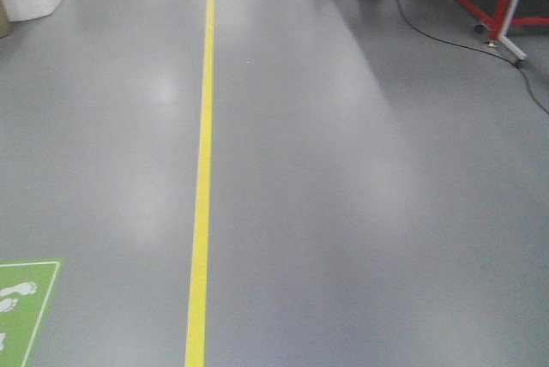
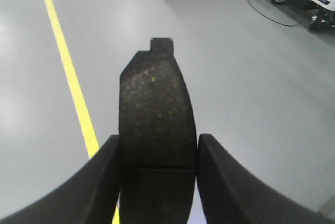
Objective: Move and align brake pads A on conveyor
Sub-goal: 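Drive forward along the yellow floor line holding both pads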
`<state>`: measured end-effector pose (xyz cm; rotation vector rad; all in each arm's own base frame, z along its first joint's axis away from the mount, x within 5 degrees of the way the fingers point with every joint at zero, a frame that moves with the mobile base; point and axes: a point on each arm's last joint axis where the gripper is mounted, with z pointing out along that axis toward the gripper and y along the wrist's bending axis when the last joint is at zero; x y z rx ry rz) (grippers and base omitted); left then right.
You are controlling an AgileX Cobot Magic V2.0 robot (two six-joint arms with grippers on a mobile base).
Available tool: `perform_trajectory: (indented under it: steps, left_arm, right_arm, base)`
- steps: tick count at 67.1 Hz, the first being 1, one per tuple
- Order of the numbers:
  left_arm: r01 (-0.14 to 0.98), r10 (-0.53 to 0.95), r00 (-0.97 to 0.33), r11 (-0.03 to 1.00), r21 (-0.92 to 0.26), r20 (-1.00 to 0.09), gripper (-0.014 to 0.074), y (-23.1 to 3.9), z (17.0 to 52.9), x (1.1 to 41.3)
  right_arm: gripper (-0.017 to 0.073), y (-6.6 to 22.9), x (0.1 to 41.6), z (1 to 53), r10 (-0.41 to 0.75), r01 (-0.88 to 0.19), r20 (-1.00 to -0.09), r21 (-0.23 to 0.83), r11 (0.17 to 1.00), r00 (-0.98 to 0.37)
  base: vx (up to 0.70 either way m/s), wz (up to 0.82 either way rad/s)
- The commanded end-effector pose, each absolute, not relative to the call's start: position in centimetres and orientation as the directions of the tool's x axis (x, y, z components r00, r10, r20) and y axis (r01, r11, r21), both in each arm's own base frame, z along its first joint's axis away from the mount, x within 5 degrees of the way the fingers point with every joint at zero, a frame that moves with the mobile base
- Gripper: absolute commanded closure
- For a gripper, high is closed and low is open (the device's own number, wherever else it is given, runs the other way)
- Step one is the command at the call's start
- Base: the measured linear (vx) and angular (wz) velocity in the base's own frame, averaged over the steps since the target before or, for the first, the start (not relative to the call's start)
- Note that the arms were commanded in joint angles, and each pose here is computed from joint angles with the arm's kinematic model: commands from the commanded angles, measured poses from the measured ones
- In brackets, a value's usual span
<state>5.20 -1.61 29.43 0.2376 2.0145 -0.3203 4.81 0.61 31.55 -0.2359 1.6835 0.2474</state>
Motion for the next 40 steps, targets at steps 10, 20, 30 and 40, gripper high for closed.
perform_trajectory:
  steps: [10, 20, 30, 40]
  left_arm:
    - [0.330, -0.012, -0.357, 0.934, -0.139, -0.934, 0.0600, -1.83, 31.02, 5.38]
    - [0.330, -0.012, -0.357, 0.934, -0.139, -0.934, 0.0600, -1.83, 31.02, 5.38]
    - [0.330, -0.012, -0.357, 0.934, -0.139, -0.934, 0.0600, -1.83, 31.02, 5.38]
    - [0.330, -0.012, -0.357, 0.934, -0.139, -0.934, 0.0600, -1.83, 31.02, 5.38]
  right_arm:
    - [0.0564, 0.77, 4.75, 33.21, -0.010, -0.317, -1.000, -0.004, 0.948, -0.014]
    - [0.0564, 0.77, 4.75, 33.21, -0.010, -0.317, -1.000, -0.004, 0.948, -0.014]
    - [0.0564, 0.77, 4.75, 33.21, -0.010, -0.317, -1.000, -0.004, 0.948, -0.014]
    - [0.0564, 0.77, 4.75, 33.21, -0.010, -0.317, -1.000, -0.004, 0.948, -0.014]
  base:
    - [0.08, 0.32]
    - [0.12, 0.32]
    - [0.17, 0.29]
    - [0.22, 0.17]
